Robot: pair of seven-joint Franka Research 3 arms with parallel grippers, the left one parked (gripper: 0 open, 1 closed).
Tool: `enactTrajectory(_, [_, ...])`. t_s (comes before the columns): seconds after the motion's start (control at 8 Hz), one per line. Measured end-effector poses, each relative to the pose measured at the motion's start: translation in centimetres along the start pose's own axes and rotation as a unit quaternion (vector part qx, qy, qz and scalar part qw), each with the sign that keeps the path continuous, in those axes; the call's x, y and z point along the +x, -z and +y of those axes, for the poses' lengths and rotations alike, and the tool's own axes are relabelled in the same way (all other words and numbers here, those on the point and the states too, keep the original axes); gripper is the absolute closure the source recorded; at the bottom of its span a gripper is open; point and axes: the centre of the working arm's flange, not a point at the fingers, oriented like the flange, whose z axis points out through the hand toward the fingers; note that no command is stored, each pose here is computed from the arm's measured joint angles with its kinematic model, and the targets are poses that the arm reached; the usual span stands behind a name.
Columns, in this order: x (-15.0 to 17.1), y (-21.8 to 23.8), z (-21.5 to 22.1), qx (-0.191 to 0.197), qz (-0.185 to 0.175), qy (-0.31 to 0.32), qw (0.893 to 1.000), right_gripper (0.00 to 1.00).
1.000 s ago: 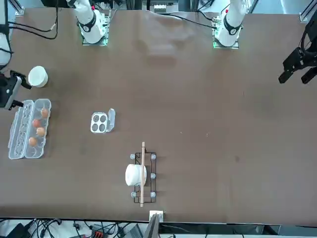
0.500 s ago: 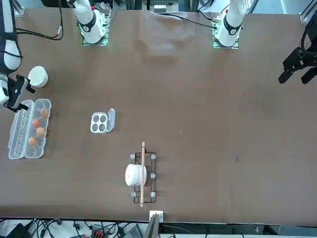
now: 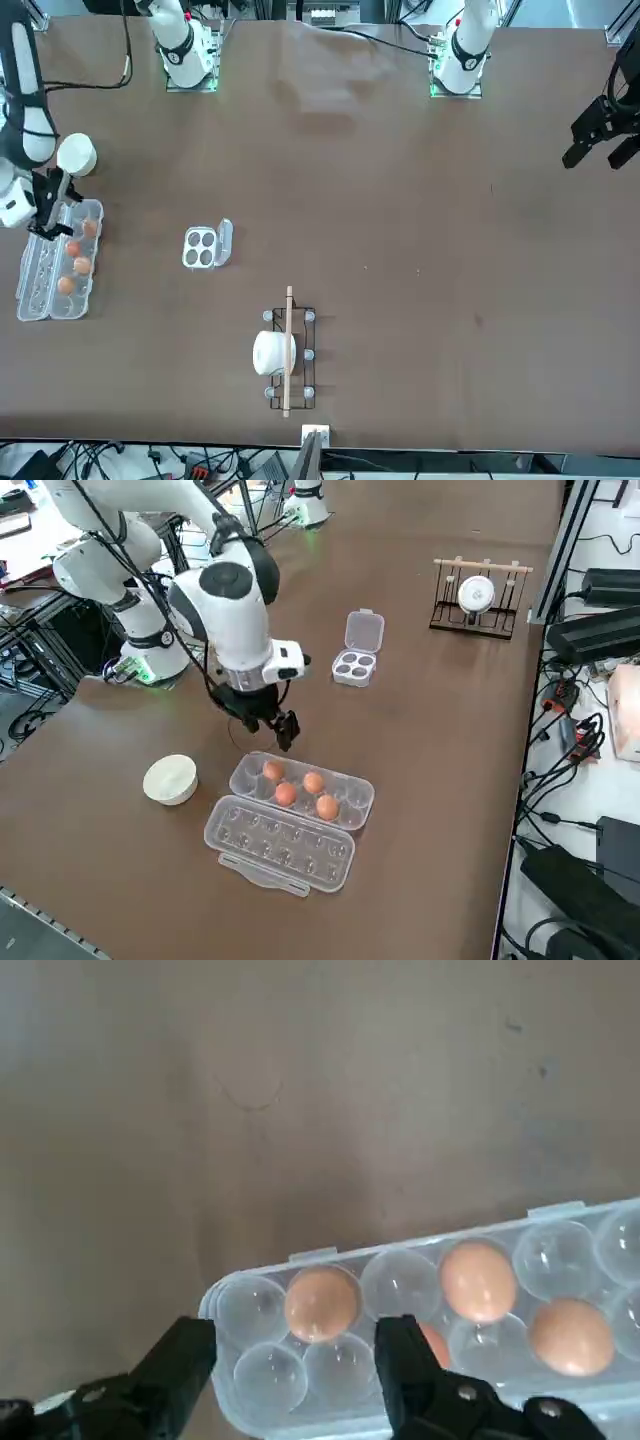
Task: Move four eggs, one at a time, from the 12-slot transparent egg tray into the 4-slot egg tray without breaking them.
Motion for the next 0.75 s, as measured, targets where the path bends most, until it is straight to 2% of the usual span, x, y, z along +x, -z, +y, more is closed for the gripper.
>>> enactTrajectory(0.75, [-1.8, -4.8, 0.9, 0.000, -0.002, 0.014, 1.000, 0.06])
